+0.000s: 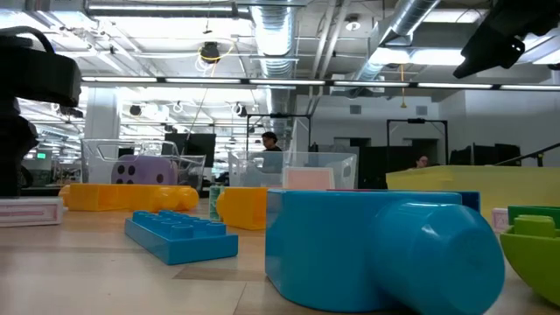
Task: Pick & Place Toys
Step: Put the red deck of cards into the bottom transparent bin
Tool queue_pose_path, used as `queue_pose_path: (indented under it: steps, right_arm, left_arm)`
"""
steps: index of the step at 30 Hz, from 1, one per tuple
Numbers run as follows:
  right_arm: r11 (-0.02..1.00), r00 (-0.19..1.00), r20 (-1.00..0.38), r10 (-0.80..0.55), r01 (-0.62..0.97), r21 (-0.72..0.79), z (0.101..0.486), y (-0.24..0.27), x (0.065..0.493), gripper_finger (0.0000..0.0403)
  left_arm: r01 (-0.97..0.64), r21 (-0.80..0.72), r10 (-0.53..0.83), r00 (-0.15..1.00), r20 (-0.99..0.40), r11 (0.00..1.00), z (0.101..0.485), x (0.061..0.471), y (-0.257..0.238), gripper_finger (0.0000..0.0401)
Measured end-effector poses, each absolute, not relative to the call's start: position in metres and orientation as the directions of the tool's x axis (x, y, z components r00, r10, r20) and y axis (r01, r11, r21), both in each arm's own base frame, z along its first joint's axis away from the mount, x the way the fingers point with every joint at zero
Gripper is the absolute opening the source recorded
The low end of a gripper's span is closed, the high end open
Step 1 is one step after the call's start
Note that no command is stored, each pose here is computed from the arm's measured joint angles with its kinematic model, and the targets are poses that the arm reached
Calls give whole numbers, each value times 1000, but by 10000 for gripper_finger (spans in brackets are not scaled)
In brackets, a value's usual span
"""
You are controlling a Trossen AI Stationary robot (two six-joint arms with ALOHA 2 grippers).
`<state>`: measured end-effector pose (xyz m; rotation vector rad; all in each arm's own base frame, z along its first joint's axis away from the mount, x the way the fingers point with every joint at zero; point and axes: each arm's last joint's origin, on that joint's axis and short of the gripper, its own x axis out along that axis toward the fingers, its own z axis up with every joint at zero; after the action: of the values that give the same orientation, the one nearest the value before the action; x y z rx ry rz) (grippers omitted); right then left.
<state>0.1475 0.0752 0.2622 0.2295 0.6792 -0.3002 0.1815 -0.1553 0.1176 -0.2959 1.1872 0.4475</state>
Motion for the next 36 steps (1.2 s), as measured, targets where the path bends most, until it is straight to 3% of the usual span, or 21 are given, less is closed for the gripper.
queue_pose_path:
  steps: [8, 19, 25, 31, 36]
  right_arm:
    - [932, 738, -646, -197, 345, 110, 262, 75, 147, 223]
    - [932, 738, -646, -197, 345, 110, 262, 75, 147, 223]
    - [932, 738, -645, -197, 345, 110, 262, 75, 147, 223]
    - [944, 739, -644, -197, 320, 78, 262, 75, 148, 223]
    - [972, 771, -612, -178, 234, 11, 263, 81, 157, 223]
  left_arm:
    - [-492, 8, 187, 316, -930, 871, 121, 181, -153, 307]
    - [-466, 30, 225, 369, -902, 884, 127, 182, -149, 334]
    - [-469, 14, 245, 435, -866, 883, 144, 191, -133, 307]
    - [-386, -53, 185, 554, -812, 921, 164, 208, -121, 321]
    - [-289, -184, 56, 659, -750, 940, 180, 225, -115, 323]
